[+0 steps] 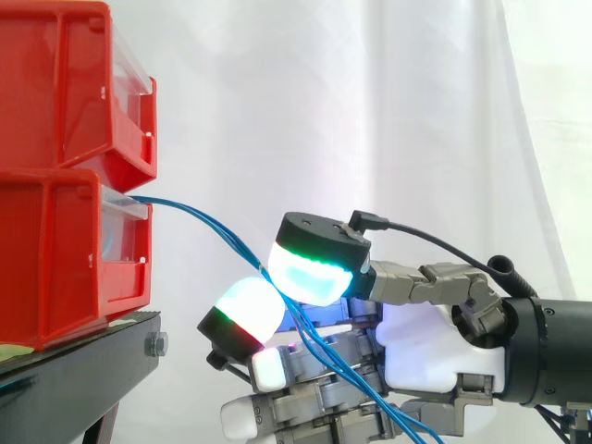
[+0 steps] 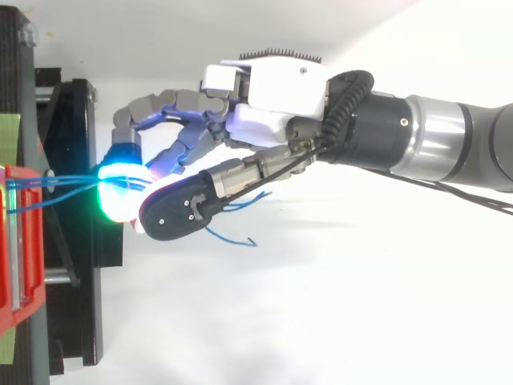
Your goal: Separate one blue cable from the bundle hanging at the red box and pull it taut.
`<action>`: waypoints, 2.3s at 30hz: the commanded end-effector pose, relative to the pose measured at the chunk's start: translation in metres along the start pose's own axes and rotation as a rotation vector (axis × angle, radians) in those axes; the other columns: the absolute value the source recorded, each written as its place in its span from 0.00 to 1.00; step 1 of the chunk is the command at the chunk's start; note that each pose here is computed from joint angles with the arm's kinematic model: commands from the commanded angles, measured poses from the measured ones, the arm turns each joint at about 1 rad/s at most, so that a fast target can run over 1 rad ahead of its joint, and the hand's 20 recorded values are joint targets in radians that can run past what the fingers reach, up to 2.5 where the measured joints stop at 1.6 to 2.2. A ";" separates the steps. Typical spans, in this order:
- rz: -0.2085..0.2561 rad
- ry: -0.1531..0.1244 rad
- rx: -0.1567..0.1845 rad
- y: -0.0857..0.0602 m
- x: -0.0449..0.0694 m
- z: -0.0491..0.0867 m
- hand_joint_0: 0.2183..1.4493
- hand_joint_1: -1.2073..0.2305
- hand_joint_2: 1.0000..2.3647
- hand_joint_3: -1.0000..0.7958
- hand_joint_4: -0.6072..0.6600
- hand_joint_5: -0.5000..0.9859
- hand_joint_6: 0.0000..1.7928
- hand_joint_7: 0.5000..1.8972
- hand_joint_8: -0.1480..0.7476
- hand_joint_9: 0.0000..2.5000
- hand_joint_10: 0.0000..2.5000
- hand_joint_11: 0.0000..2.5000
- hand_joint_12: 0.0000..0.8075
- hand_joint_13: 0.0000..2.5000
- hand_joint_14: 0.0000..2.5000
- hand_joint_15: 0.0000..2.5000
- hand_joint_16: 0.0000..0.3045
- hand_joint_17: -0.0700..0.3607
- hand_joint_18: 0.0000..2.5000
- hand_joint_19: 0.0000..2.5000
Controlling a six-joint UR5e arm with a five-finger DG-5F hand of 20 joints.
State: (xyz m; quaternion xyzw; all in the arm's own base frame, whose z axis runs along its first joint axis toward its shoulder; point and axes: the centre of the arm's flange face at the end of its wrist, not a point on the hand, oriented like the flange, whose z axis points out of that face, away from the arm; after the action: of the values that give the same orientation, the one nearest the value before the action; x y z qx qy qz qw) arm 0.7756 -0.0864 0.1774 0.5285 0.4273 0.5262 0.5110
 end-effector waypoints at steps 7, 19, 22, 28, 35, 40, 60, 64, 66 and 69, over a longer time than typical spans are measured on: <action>-0.068 0.001 0.002 0.000 0.002 0.000 0.29 0.35 0.01 0.34 0.63 0.22 0.43 0.44 0.50 0.35 0.01 0.20 0.38 0.34 0.00 0.09 0.09 0.31 0.25 0.10; -0.072 -0.003 0.019 0.005 -0.001 -0.002 0.31 0.44 0.01 0.46 0.62 0.22 0.44 0.48 0.51 0.37 0.01 0.20 0.39 0.35 0.00 0.09 0.10 0.32 0.25 0.11; -0.074 -0.007 0.015 0.017 -0.002 -0.003 0.31 0.42 0.01 0.48 0.63 0.22 0.45 0.46 0.53 0.38 0.01 0.20 0.41 0.36 0.00 0.09 0.11 0.33 0.26 0.11; -0.098 -0.016 0.034 0.024 -0.006 -0.007 0.31 0.36 0.01 0.49 0.64 0.21 0.46 0.44 0.53 0.37 0.01 0.22 0.41 0.35 0.00 0.10 0.11 0.33 0.26 0.11; -0.129 -0.020 0.036 0.041 -0.008 -0.009 0.33 0.33 0.01 0.43 0.63 0.20 0.47 0.42 0.50 0.36 0.01 0.22 0.41 0.35 0.00 0.11 0.10 0.32 0.26 0.12; -0.145 -0.021 0.092 0.042 -0.010 -0.016 0.33 0.32 0.01 0.41 0.63 0.20 0.47 0.41 0.50 0.36 0.01 0.23 0.40 0.35 0.00 0.10 0.10 0.32 0.26 0.12; -0.096 -0.021 0.102 0.045 -0.003 -0.018 0.32 0.41 0.00 0.29 0.61 0.23 0.46 0.49 0.50 0.39 0.01 0.23 0.40 0.37 0.00 0.11 0.10 0.32 0.28 0.13; -0.076 -0.023 0.097 0.046 -0.003 -0.017 0.32 0.37 0.01 0.41 0.55 0.22 0.47 0.54 0.51 0.39 0.01 0.24 0.40 0.37 0.00 0.11 0.10 0.32 0.27 0.13; -0.073 -0.025 0.099 0.046 -0.003 -0.017 0.32 0.34 0.01 0.44 0.52 0.22 0.48 0.55 0.51 0.38 0.01 0.24 0.41 0.37 0.00 0.11 0.10 0.32 0.27 0.13; -0.071 -0.027 0.098 0.046 -0.005 -0.017 0.33 0.29 0.02 0.46 0.49 0.21 0.48 0.57 0.50 0.37 0.01 0.24 0.42 0.36 0.00 0.12 0.10 0.33 0.27 0.14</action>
State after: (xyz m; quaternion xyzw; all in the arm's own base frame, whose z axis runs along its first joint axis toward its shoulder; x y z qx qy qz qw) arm 0.7542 -0.0937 0.2208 0.5433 0.4656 0.4784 0.5090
